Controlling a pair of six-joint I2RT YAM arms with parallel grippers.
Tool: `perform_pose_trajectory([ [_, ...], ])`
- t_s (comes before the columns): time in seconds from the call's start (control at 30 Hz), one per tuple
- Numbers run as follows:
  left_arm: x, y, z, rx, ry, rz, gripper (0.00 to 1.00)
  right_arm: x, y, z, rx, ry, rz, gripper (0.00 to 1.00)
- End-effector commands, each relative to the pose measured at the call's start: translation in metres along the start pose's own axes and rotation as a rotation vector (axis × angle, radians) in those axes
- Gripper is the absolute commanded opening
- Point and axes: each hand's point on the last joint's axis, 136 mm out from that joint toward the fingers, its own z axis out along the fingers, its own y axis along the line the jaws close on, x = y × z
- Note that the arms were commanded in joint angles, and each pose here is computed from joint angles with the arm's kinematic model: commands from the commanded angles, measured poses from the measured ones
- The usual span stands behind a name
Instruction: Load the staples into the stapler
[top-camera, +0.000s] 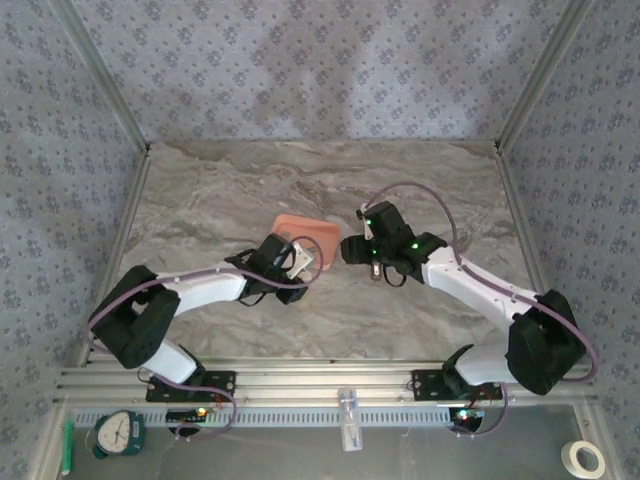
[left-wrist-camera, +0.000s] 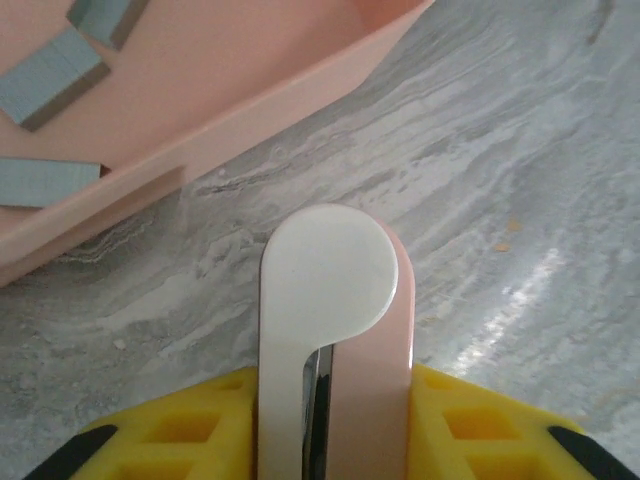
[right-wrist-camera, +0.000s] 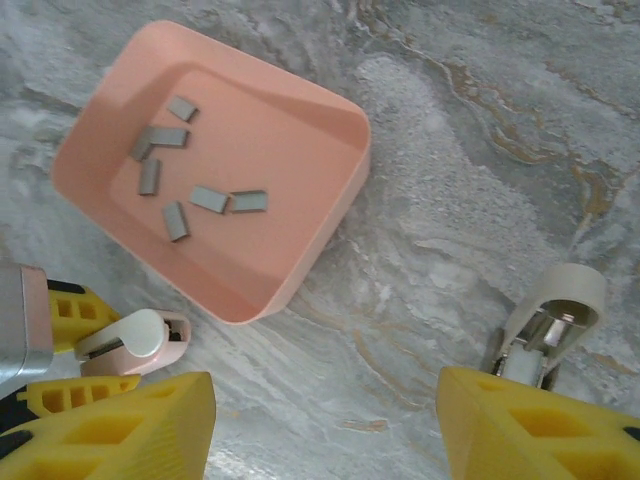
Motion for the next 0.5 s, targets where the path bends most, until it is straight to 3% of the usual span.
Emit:
perform_pose_trajectory([
  [0.0,-0.016,-0.019,-0.018,0.077,-0.101,0.128,0.31,-0.005,0.018,-0.011,-0.137,-0.03,-0.015,0.62],
  [0.33,-0.045,-0.055,-0.072,0.159,-0.398,0.443,0.28,0.027,0.072,-0.029,-0.525,0.1,-0.034,0.61],
  [0.47,-0.047,-0.063,-0.087,0.148,-0.471,0.548,0.28,0.038,0.085,-0.036,-0.617,0.148,-0.033,0.61],
])
